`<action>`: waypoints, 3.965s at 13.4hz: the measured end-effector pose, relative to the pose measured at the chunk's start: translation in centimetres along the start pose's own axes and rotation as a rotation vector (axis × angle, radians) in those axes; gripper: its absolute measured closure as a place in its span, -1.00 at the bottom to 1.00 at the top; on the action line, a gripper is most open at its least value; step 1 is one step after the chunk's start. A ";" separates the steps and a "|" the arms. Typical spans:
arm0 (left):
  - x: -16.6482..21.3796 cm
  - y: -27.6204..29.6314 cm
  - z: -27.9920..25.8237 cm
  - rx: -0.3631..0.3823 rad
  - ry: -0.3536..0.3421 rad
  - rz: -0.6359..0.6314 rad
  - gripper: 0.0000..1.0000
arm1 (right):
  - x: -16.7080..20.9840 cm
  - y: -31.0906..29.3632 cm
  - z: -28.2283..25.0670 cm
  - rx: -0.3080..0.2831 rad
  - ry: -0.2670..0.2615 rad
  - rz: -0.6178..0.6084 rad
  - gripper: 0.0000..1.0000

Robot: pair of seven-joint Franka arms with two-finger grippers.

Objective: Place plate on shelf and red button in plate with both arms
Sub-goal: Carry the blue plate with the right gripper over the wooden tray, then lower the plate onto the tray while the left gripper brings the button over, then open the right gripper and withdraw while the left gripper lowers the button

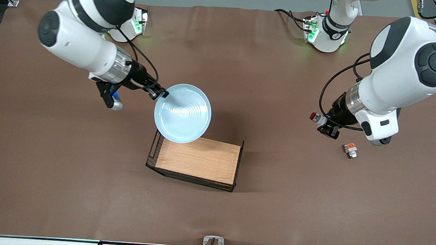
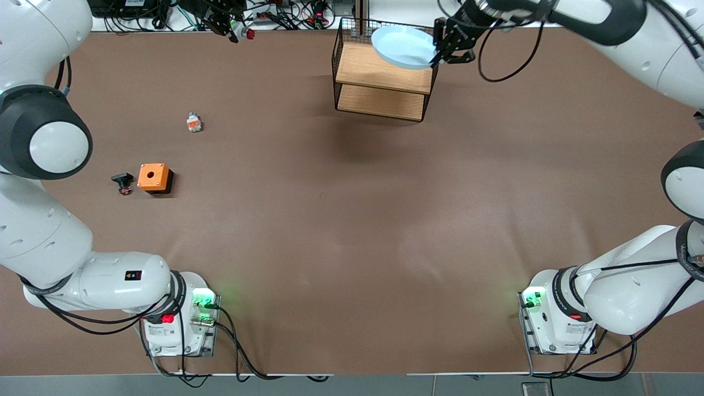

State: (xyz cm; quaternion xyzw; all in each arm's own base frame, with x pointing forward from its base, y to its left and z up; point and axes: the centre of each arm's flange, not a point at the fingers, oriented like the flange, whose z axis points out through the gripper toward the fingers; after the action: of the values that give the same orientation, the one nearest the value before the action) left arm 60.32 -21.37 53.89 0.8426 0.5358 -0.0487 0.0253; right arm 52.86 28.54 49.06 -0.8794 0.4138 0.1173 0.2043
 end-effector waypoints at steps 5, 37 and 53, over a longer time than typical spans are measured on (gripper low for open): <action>-3.3 0.4 -1.0 -0.024 0.000 -0.060 0.17 | -1.3 0.4 4.3 0.057 0.056 -0.011 0.96; -21.8 10.2 12.2 -0.214 -0.122 -0.277 0.17 | 3.1 -1.3 15.6 0.097 0.220 0.020 -0.45; -25.6 11.4 19.1 -0.289 -0.112 -0.199 0.17 | 12.6 8.5 -16.5 -0.338 -0.009 -0.390 -1.00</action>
State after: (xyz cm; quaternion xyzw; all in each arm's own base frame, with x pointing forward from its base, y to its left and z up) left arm 58.86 -51.06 37.57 0.7689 0.6158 -0.0202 0.1707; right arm 54.86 7.58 56.76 -0.9637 0.2101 0.1469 0.0751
